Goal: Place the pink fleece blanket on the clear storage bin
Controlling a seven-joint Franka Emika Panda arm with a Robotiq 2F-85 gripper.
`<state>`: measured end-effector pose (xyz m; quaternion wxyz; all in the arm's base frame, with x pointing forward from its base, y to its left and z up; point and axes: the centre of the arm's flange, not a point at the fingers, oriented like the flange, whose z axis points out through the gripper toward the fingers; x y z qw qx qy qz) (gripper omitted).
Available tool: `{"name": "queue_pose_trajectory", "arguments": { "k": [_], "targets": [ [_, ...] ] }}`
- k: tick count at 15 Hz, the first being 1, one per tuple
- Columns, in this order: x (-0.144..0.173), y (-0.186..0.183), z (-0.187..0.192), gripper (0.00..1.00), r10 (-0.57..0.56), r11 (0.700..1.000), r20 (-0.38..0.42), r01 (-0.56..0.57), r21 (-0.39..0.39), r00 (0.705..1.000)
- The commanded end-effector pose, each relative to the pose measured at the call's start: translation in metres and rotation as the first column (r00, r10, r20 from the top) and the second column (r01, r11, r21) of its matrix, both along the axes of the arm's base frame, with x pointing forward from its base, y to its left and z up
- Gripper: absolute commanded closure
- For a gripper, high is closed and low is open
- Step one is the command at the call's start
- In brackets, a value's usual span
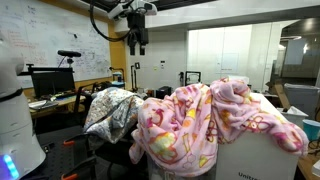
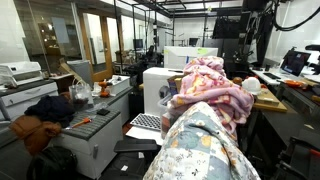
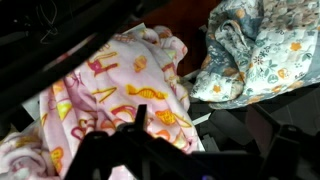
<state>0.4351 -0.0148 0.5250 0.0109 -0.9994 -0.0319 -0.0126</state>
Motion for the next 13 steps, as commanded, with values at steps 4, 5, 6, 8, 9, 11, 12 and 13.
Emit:
{"name": "queue_pose_trajectory", "arguments": {
  "k": [4,5,6,8,9,11,12,13],
  "targets": [
    [-0.010,0.010,0.043,0.00,0.003,0.999,0.034,-0.002,-0.039,0.999],
    [-0.011,0.011,0.046,0.00,0.005,0.999,0.041,-0.003,-0.041,0.999],
    [-0.014,0.014,0.051,0.00,0.003,0.999,0.045,-0.001,-0.045,0.999],
    [-0.007,0.010,0.052,0.00,-0.024,0.998,0.048,0.026,-0.051,0.999],
    [-0.002,0.009,0.052,0.00,-0.060,0.995,0.044,0.063,-0.073,0.997],
    [-0.006,0.008,0.045,0.00,-0.030,0.998,0.064,0.033,-0.050,0.998],
    [-0.005,0.007,0.045,0.00,-0.035,0.998,0.063,0.038,-0.052,0.997],
    [-0.005,0.006,0.044,0.00,-0.037,0.998,0.061,0.041,-0.052,0.997]
  ]
}}
